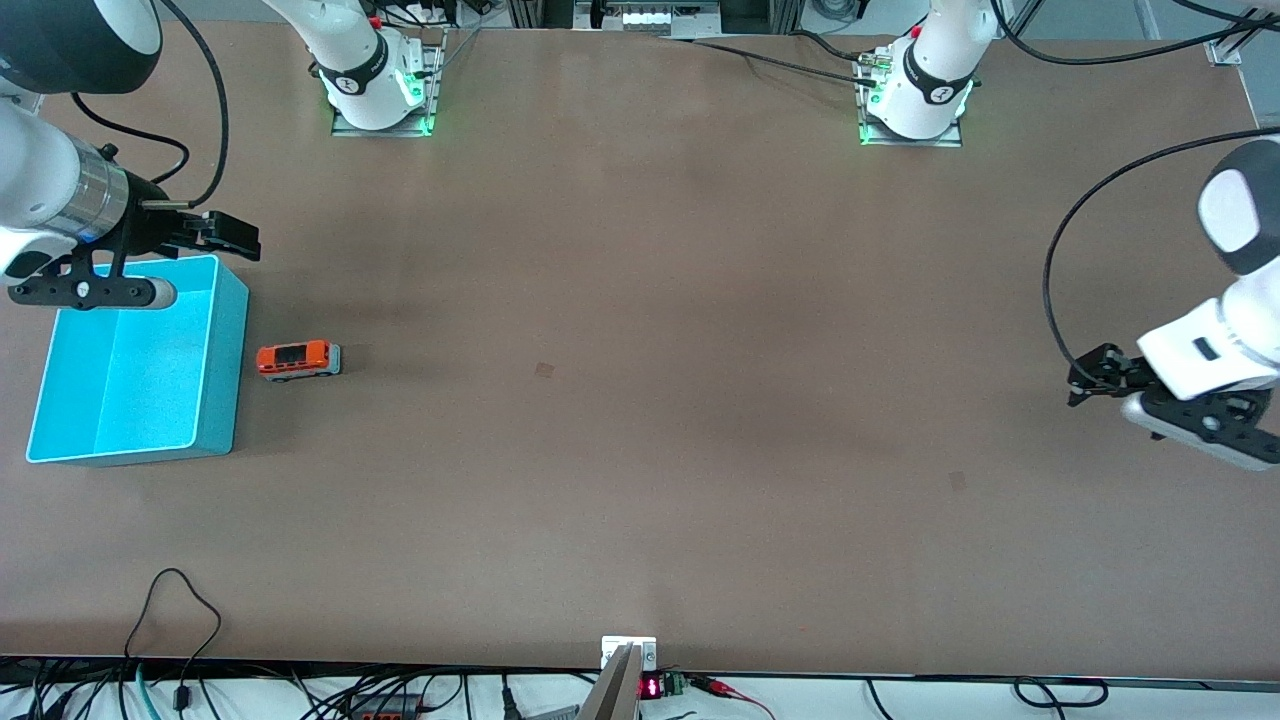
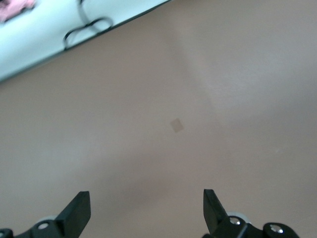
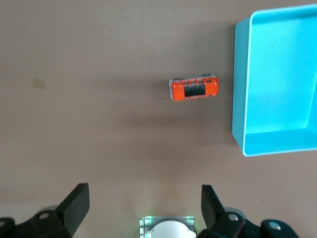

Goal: Wind up bus and store in blue box
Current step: 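Lower the right gripper over the bus beside the cyan box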

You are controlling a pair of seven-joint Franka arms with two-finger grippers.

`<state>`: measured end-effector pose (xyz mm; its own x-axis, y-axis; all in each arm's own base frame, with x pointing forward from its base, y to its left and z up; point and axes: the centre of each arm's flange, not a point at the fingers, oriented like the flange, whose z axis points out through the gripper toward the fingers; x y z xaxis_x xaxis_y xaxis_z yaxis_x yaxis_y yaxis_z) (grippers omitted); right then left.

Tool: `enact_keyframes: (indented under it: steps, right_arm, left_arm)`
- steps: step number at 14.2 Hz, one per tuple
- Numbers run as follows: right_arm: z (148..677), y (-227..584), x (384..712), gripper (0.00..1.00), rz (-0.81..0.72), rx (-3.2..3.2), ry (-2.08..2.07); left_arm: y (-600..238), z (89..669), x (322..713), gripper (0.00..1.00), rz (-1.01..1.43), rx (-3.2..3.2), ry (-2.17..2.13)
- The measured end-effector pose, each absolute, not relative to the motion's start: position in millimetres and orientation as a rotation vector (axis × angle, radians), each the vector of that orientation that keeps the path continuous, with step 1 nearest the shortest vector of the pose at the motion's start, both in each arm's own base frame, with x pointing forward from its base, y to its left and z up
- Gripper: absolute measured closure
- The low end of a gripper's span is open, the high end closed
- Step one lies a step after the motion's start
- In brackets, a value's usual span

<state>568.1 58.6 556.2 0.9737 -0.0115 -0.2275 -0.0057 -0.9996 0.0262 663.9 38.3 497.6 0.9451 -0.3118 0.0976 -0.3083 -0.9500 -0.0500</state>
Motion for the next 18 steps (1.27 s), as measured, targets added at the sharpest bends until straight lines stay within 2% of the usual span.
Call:
enact_keyframes:
  steps: [6, 13, 18]
  right_arm:
    - [549.0, 58.6, 569.6, 0.0, -0.389, 3.091, -0.013]
    - [524.1, 76.2, 575.9, 0.0, -0.449, 3.081, 0.034]
    - [474.1, 99.7, 572.2, 0.0, -0.379, 3.095, 0.228]
  left_arm:
    - [20.0, 568.1, 634.5, 0.0, -0.148, -3.164, -0.074]
    - [21.2, 578.9, 606.1, 0.0, -0.08, -3.173, -0.132]
    - [21.5, 575.2, 587.3, 0.0, -0.071, -3.175, -0.139]
